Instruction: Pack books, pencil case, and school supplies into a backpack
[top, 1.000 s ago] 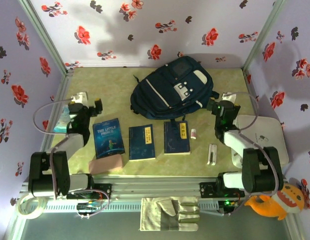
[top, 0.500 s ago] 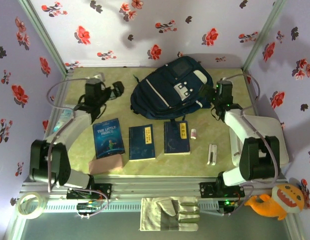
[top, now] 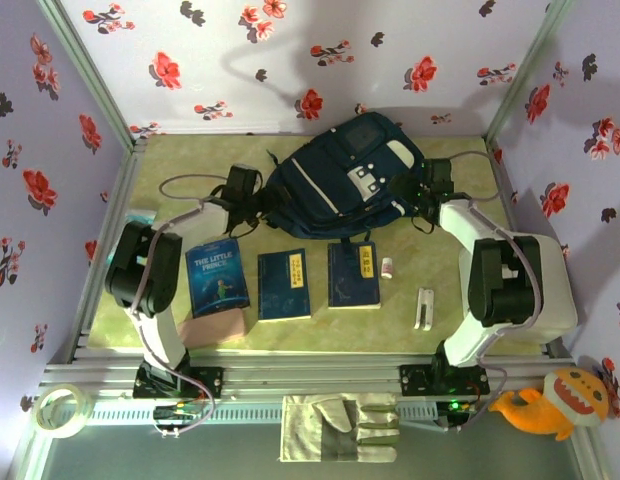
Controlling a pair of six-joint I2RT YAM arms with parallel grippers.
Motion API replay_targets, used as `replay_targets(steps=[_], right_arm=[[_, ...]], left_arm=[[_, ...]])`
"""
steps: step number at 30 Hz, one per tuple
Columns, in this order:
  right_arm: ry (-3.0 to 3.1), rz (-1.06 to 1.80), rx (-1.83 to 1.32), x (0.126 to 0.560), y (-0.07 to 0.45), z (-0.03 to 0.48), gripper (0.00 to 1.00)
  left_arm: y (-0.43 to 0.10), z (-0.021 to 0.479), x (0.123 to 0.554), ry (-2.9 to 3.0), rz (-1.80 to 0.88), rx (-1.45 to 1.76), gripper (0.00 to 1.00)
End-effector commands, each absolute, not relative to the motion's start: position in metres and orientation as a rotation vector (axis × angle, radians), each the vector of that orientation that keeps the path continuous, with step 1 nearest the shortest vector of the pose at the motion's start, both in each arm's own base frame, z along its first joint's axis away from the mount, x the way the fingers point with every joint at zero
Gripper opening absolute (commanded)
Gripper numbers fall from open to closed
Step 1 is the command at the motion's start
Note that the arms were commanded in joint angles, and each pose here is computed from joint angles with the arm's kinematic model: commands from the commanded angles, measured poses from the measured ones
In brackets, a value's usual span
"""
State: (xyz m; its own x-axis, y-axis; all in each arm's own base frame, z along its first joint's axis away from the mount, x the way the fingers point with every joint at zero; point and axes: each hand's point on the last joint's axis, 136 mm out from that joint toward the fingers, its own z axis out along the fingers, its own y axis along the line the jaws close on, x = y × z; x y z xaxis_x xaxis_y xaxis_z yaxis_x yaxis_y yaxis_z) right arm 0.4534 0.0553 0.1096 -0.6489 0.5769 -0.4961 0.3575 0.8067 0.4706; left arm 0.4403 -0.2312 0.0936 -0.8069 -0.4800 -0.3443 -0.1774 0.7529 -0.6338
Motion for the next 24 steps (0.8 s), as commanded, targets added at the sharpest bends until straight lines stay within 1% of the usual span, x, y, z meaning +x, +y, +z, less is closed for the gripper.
replay_targets(steps=[1, 4, 6, 10, 13, 17, 21, 24], right_arm=[[2.346, 0.505, 0.728, 0.459, 0.064, 0.103, 0.95], [2.376, 0.527, 0.733, 0.461, 0.07, 0.091, 0.91], [2.406, 0.567, 0.713, 0.461, 0.079, 0.083, 0.85], [2.448, 0.589, 0.692, 0.459, 0.097, 0.071, 0.74], [2.473, 0.602, 0.683, 0.455, 0.113, 0.061, 0.69], [2.475, 0.674, 0.691, 0.451, 0.143, 0.051, 0.6], [2.47, 0.766, 0.66, 0.449, 0.186, 0.05, 0.58], [2.45, 0.82, 0.644, 0.451, 0.209, 0.057, 0.58]], left_arm=[[-0.243, 0.087, 0.445, 2.501, -0.853, -0.511, 0.74], [-0.244, 0.078, 0.453, 2.532, -0.825, -0.498, 0.64], [-0.243, 0.075, 0.461, 2.53, -0.81, -0.481, 0.54], [-0.222, 0.066, 0.476, 2.524, -0.721, -0.47, 0.48], [-0.201, 0.063, 0.49, 2.51, -0.696, -0.508, 0.46], [-0.182, 0.068, 0.507, 2.494, -0.666, -0.512, 0.46], [-0.165, 0.076, 0.519, 2.483, -0.637, -0.51, 0.47], [-0.149, 0.088, 0.52, 2.481, -0.611, -0.523, 0.47]])
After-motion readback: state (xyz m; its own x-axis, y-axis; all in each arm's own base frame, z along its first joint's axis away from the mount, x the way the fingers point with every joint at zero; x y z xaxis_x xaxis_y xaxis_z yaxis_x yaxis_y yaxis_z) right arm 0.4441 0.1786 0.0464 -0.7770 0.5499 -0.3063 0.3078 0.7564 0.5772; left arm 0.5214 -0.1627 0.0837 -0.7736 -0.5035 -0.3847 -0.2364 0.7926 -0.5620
